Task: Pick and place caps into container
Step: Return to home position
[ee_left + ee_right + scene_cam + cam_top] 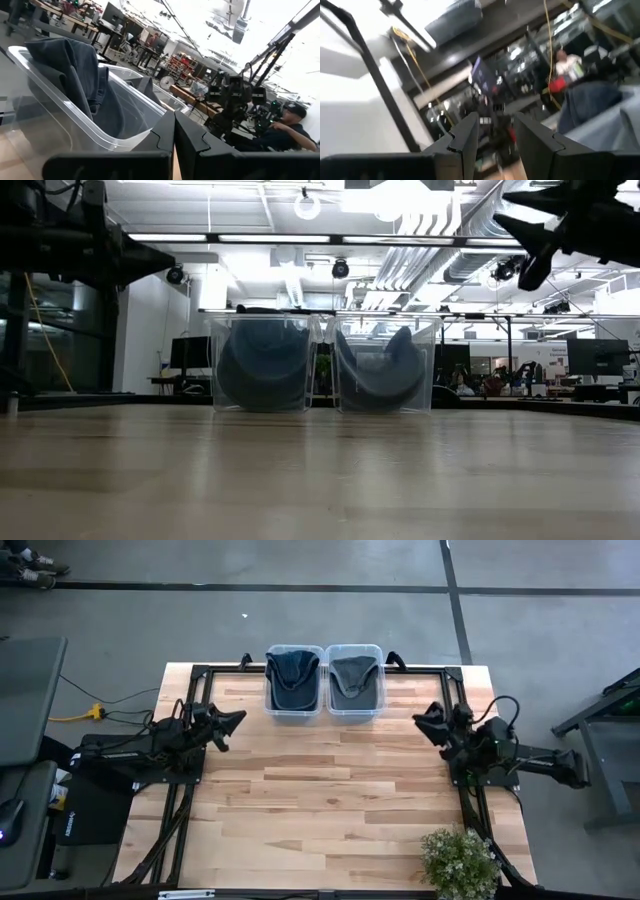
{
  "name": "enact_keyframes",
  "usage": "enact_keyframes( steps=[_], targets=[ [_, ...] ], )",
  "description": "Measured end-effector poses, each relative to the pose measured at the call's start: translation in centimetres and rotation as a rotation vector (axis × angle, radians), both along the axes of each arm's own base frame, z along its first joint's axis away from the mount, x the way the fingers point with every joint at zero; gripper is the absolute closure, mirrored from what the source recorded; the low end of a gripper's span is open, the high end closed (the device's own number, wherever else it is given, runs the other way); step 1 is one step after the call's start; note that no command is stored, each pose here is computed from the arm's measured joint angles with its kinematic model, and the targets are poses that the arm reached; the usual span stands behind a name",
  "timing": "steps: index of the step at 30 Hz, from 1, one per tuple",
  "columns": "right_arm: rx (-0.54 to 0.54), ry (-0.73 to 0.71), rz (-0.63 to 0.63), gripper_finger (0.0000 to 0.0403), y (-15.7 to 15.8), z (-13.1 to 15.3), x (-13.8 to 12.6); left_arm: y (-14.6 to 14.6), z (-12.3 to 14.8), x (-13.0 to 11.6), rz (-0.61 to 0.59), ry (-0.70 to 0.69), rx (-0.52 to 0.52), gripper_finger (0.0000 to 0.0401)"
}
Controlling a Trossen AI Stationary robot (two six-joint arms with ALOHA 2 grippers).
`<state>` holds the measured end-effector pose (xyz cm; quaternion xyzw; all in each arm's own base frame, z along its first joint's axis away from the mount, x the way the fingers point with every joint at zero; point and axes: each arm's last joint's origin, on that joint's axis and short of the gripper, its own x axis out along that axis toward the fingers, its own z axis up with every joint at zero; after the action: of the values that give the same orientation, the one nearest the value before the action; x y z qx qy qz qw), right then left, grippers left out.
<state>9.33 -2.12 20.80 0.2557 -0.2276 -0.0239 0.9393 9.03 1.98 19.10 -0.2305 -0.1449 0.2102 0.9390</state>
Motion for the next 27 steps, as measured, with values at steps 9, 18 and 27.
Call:
enact_keyframes(
  steps=[9, 18, 27],
  targets=[
    [0.049, 0.313, 0.085, 0.0301, 0.7, -3.0, 1.0, -0.2, 0.0, 0.1, -0.051, 0.021, 0.043, 0.0401],
    [-0.182, 0.517, 0.157, 0.0348, 1.0, -4.7, 1.1, -0.1, -0.4, 0.1, -0.048, 0.072, 0.063, 0.0401],
    [-0.404, 0.537, 0.104, 0.0374, 1.0, -4.8, 1.1, -0.1, -1.4, 0.2, -0.028, 0.292, 0.261, 0.0401]
  ],
)
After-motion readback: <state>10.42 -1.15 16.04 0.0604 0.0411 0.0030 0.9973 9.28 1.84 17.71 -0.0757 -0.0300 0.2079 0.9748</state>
